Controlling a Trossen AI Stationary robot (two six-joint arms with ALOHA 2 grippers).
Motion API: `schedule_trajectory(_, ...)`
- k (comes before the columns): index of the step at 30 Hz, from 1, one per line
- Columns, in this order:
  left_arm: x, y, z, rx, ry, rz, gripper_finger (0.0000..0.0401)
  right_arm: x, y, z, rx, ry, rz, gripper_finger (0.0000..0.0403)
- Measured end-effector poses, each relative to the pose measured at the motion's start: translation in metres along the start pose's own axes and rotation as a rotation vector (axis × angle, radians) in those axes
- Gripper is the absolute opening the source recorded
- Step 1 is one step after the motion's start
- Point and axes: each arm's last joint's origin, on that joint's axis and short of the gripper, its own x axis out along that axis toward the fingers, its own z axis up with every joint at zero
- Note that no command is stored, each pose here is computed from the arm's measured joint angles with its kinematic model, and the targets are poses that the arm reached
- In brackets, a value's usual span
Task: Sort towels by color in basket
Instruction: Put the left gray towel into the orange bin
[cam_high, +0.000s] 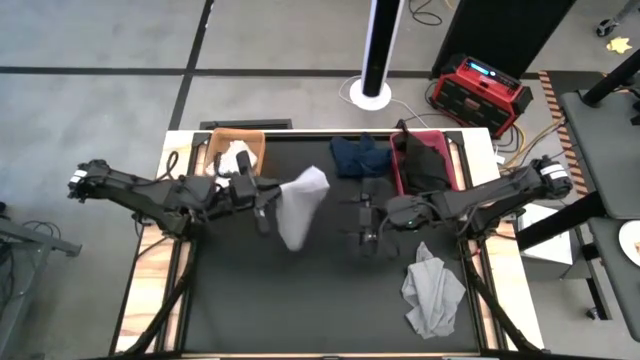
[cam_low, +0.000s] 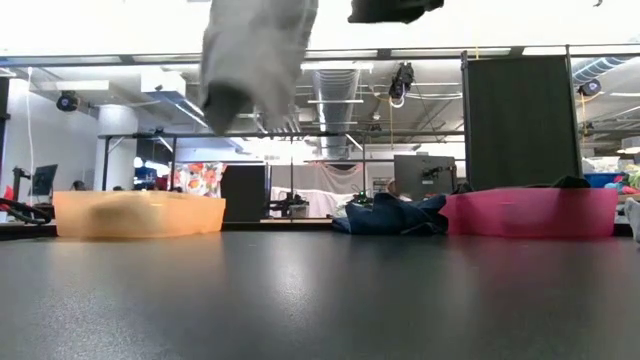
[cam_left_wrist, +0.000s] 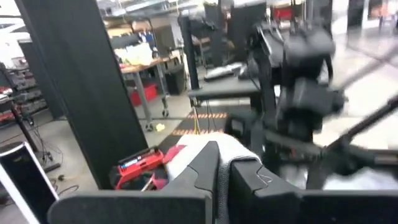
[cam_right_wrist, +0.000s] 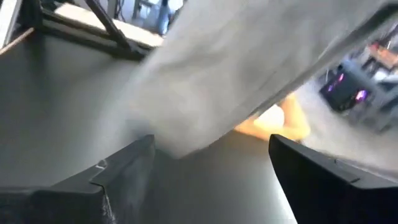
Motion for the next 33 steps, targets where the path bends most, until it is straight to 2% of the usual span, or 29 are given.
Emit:
schedule_trajectory(6, 0.008, -0.009, -0.020, 0.017, 0.126, -0.035, 0.0000, -0.019, -0.010, 0.012, -0.026, -0.073, -0.018, 0.0304)
schedule_trajectory(9, 0.015, -0.016, -0.034, 0.037, 0.166, -0.058, 0.0000, -0.023, -0.011, 0.015, -0.028, -0.113, 0.032, 0.0313)
schedule_trajectory(12, 0.023, -0.024, -0.043, 0.037, 0.159, -0.083, 0.0000, -0.020, -0.008, 0.018, -0.033, -0.164, 0.089, 0.0326)
schedule_trajectory(15, 0.031, -0.032, -0.050, 0.039, 0.131, -0.131, 0.0000, -0.015, -0.006, 0.019, -0.024, -0.179, 0.092, 0.0339)
schedule_trajectory(22, 0.047, -0.046, -0.059, 0.028, 0.088, -0.181, 0.0000, -0.002, -0.004, 0.012, 0.036, -0.141, 0.096, 0.0340)
schedule_trajectory(28, 0.055, -0.053, -0.061, 0.024, 0.053, -0.217, 0.0000, 0.006, 0.000, 0.006, 0.062, -0.108, 0.104, 0.0301)
schedule_trajectory(33, 0.053, -0.054, -0.058, 0.016, 0.034, -0.231, 0.0000, 0.010, 0.002, 0.004, 0.066, -0.092, 0.108, 0.0218)
